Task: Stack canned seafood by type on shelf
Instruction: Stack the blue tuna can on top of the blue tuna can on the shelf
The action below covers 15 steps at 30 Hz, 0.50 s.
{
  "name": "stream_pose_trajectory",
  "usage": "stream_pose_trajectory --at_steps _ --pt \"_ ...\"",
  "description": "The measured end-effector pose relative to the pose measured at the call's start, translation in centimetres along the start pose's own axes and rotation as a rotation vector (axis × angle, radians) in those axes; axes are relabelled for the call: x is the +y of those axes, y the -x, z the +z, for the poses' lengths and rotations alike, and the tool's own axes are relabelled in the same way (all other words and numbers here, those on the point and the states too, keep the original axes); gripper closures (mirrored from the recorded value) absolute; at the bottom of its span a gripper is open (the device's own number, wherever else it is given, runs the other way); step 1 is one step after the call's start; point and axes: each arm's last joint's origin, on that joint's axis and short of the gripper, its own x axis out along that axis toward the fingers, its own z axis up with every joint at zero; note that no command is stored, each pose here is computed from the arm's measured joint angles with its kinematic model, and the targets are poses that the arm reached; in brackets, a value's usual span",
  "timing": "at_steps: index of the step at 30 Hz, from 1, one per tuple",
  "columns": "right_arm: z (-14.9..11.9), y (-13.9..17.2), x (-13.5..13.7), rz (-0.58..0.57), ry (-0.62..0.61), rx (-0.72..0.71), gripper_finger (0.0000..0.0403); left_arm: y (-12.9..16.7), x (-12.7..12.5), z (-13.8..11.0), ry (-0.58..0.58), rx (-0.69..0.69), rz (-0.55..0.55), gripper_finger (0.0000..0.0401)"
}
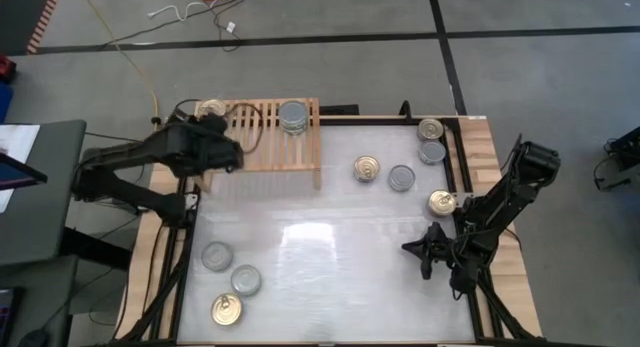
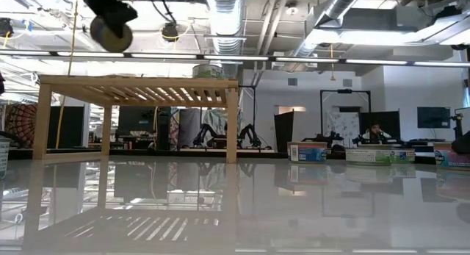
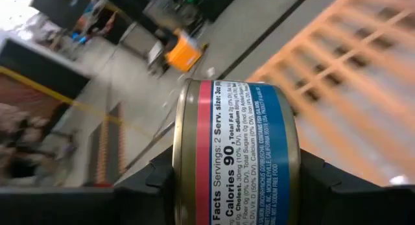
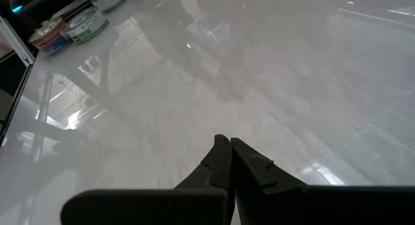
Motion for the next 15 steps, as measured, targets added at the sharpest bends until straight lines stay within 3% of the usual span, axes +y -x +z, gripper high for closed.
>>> stream_pose_trajectory --at_steps 5,15 --pt "0.3 -0.4 -0.1 -0.022 -0.019 -0.013 0.0368 -2.3 0.5 1.2 -0.119 0.046 0.069 0.0223" --pt "0.7 -1.0 -0.2 -0.060 -0.027 -0.032 0.0368 -8.6 -2.9 3.9 -0.304 0.172 0.225 0.0223"
